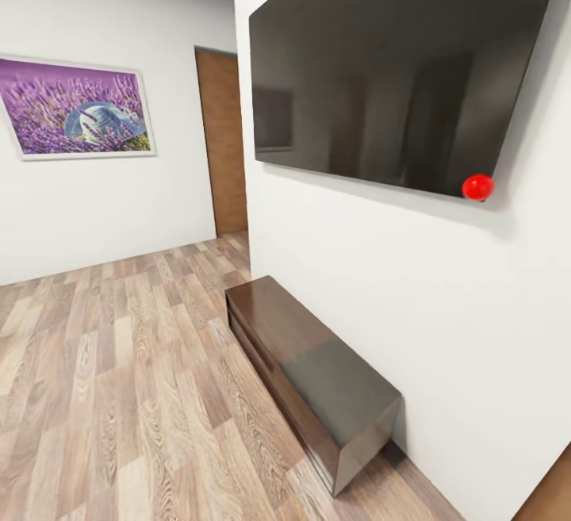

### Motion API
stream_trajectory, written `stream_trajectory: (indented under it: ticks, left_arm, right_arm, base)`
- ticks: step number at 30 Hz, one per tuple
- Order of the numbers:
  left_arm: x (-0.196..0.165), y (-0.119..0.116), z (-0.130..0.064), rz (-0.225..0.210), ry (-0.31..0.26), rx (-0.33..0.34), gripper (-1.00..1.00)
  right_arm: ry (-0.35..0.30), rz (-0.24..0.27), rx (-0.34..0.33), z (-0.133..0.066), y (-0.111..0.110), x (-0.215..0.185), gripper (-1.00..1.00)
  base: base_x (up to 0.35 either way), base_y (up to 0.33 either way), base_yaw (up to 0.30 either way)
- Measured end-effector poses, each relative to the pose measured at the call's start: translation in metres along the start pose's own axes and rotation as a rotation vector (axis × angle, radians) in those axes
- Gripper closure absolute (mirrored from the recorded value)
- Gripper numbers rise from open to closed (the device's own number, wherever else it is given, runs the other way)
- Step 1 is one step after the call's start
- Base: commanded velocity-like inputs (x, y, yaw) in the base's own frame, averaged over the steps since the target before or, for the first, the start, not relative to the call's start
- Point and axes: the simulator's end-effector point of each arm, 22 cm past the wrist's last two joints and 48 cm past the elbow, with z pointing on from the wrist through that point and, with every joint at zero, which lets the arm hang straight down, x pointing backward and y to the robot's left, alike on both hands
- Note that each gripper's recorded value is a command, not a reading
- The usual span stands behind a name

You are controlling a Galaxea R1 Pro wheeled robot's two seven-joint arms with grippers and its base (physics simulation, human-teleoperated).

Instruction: In the bedroom, move the book from the bed onto either nightstand, and place the two sandals side by side next to the bed.

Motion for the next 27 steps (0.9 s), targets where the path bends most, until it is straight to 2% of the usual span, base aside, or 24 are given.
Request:
stream_trajectory:
  ticks: [27]
  left_arm:
    - [0.0002,0.0,0.0,0.0,0.0,0.0,-1.0]
  right_arm:
    - [0.0,0.0,0.0,0.0,0.0001,0.0003,-1.0]
  base:
    - [0.0,0.0,0.254]
